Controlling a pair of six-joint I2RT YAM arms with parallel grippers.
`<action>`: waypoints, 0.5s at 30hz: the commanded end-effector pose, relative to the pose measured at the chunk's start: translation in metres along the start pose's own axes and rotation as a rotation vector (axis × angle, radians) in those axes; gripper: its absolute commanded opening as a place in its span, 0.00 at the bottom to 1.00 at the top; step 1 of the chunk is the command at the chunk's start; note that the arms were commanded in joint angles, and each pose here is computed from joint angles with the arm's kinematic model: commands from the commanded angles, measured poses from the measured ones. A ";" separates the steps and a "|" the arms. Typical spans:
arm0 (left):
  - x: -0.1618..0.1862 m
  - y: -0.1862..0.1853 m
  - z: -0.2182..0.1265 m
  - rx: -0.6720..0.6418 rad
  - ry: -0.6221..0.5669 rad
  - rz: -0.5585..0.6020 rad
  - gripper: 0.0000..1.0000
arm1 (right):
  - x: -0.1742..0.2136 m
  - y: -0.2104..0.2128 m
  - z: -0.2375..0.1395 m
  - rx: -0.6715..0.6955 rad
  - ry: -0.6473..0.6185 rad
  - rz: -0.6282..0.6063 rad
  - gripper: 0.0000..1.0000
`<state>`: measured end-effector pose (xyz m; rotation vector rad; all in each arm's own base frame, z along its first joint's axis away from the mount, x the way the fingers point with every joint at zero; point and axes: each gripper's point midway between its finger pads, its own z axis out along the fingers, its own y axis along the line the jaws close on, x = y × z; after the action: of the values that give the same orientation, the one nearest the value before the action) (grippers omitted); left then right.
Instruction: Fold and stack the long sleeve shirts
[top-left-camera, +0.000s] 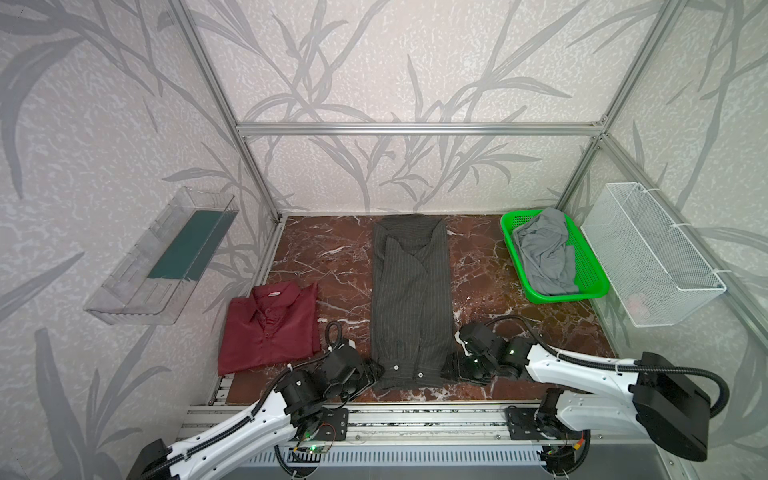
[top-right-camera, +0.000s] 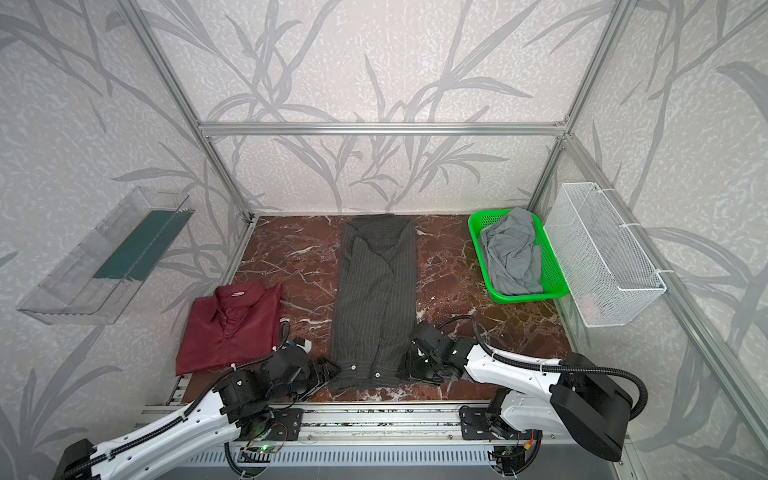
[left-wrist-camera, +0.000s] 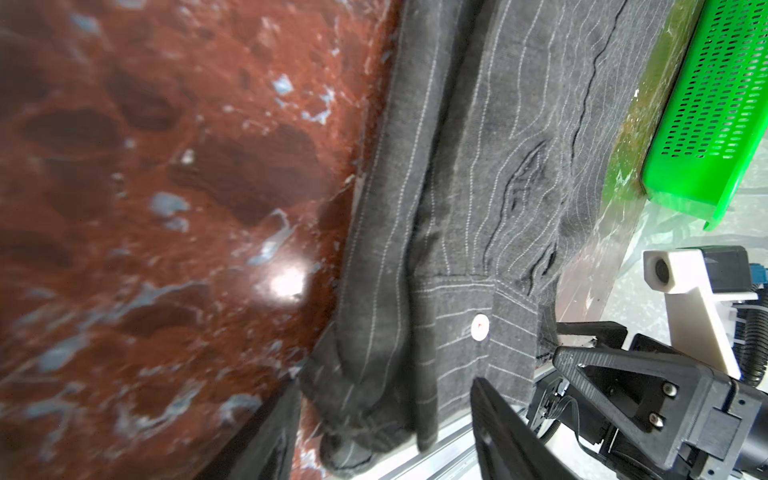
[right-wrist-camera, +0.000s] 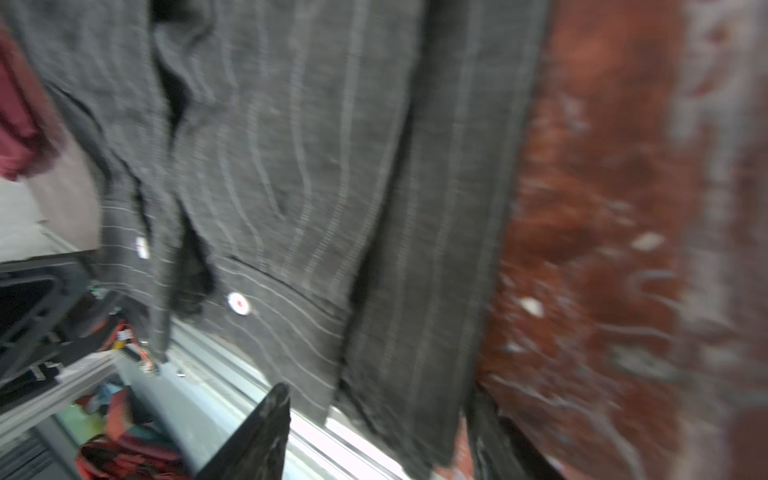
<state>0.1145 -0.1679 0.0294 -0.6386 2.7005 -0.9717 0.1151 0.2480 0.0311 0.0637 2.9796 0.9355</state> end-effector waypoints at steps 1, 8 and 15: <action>0.010 0.049 0.011 -0.165 0.041 -0.029 0.62 | 0.003 -0.003 0.014 -0.022 -0.007 0.032 0.65; 0.011 0.051 0.017 -0.143 0.041 -0.038 0.44 | 0.003 -0.003 0.018 -0.038 -0.031 0.024 0.58; 0.007 0.044 0.018 -0.130 0.025 -0.019 0.24 | 0.003 -0.002 0.024 -0.052 -0.025 0.007 0.47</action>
<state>0.1152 -0.1740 0.0175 -0.6330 2.7058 -0.9978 0.1191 0.2707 0.0290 0.0731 2.8872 1.0832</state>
